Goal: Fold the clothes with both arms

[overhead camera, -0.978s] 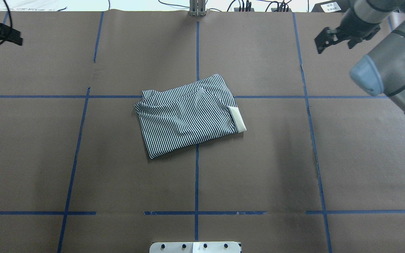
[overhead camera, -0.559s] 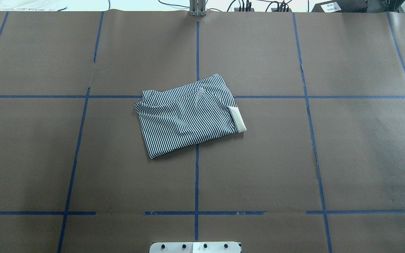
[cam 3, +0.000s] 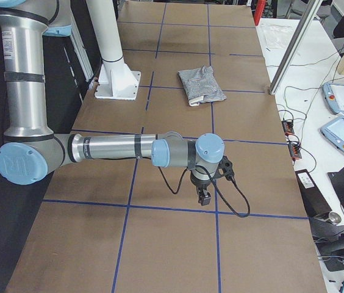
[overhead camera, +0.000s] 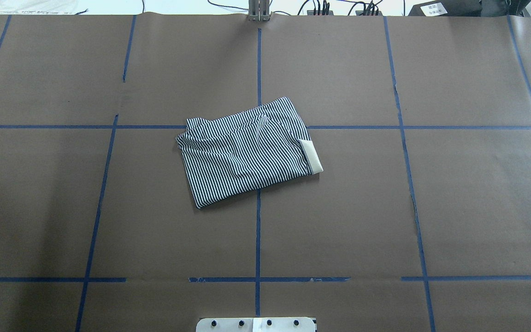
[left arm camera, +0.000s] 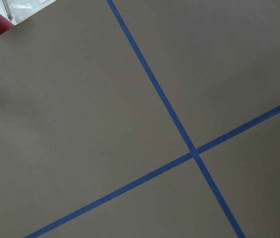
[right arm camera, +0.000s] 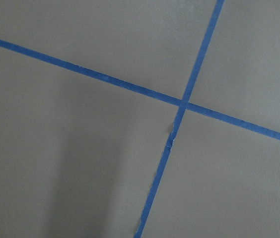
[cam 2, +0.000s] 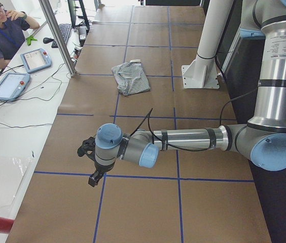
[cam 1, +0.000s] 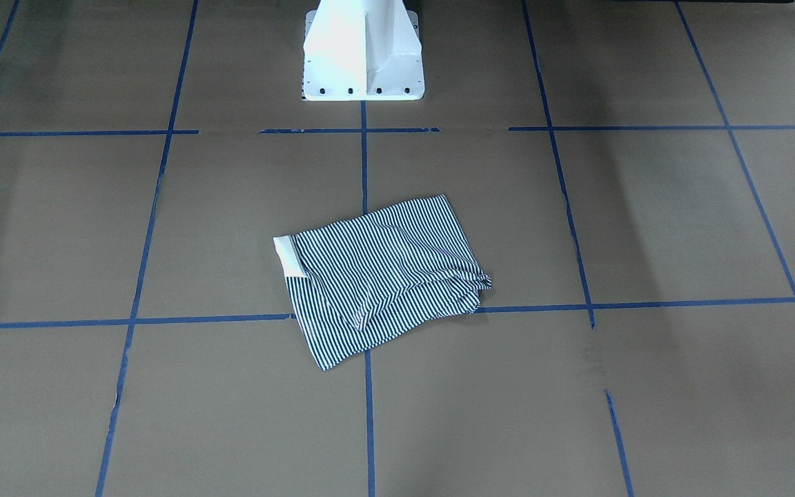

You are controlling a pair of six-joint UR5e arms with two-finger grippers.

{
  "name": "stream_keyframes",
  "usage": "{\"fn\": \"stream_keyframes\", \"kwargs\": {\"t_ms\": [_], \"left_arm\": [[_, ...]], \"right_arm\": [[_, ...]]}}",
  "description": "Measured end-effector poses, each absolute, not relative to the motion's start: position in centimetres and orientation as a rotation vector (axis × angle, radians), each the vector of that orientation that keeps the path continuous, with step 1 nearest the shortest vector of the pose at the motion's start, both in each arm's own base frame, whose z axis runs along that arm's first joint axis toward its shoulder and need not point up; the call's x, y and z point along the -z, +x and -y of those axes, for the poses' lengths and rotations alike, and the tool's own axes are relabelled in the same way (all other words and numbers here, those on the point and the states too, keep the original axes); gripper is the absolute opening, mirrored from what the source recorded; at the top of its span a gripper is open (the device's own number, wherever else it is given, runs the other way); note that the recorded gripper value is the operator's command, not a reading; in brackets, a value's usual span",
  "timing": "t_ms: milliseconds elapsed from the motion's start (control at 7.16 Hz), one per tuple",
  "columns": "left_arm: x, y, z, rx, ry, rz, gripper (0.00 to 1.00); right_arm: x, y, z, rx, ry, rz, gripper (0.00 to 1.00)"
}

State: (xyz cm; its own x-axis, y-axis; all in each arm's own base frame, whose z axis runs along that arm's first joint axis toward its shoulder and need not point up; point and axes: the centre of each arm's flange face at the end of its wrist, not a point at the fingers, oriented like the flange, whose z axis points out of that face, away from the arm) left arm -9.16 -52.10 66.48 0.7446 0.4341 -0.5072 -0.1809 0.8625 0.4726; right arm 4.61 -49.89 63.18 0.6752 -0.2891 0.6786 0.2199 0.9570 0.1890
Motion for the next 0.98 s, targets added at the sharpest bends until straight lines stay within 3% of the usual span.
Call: {"fn": "stream_keyframes", "kwargs": {"t_ms": [419, 978], "left_arm": [[-65.0, -9.1, 51.1, -0.201, 0.233, -0.683, 1.0], [-61.4, -9.0, 50.3, -0.167, 0.153, -0.7, 1.0]], "right_arm": [[-64.6, 4.9, 50.5, 0.113, 0.007, 0.783, 1.0], [-64.7, 4.9, 49.7, 0.079, 0.0, 0.787, 1.0]]}}
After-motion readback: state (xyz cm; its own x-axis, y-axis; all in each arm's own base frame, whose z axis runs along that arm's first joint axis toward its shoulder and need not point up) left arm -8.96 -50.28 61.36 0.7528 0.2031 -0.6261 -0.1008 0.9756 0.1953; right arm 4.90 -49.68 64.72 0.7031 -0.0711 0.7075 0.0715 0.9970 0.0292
